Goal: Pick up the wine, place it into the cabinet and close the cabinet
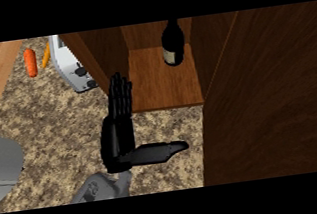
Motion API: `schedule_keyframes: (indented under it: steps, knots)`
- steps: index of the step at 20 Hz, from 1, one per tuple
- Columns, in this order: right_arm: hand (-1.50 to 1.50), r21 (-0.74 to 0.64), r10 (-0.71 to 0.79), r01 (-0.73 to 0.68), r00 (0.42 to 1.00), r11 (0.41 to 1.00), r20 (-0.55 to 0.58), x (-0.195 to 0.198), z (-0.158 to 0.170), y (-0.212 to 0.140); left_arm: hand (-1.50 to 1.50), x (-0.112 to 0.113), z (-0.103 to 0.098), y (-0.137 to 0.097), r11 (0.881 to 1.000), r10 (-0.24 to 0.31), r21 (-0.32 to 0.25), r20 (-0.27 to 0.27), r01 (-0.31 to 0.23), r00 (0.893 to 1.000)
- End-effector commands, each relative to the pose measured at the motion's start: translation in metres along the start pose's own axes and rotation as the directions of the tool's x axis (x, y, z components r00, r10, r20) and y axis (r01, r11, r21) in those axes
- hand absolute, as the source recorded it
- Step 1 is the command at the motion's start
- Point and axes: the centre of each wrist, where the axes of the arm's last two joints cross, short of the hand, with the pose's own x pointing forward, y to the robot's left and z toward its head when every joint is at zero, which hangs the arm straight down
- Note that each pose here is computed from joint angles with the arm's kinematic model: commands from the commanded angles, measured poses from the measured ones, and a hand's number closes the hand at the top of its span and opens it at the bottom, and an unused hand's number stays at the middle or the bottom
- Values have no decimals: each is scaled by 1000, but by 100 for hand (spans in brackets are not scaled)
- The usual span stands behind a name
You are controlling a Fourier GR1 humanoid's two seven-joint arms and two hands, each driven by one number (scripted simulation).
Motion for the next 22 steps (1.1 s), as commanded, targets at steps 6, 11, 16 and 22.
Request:
schedule_keyframes:
  steps: [6, 11, 16, 22]
  knots:
    - [150, 313, 52, -40, 998, 949, -30, 20, 23, 6, -150, 37, 50, 12, 1000, 5, 28, 27, -6, 1000]
    - [150, 451, -29, 58, 997, 891, -71, 38, 34, 30, -150, 41, 73, 40, 998, -30, 49, 28, 28, 999]
    - [150, 487, -22, 34, 999, 873, -29, 36, 25, 39, -150, 61, 88, 77, 999, -51, 14, 9, 51, 999]
    - [150, 511, -53, 57, 998, 857, -22, 31, 13, 57, -150, 74, 93, 96, 996, -67, 64, 51, 64, 996]
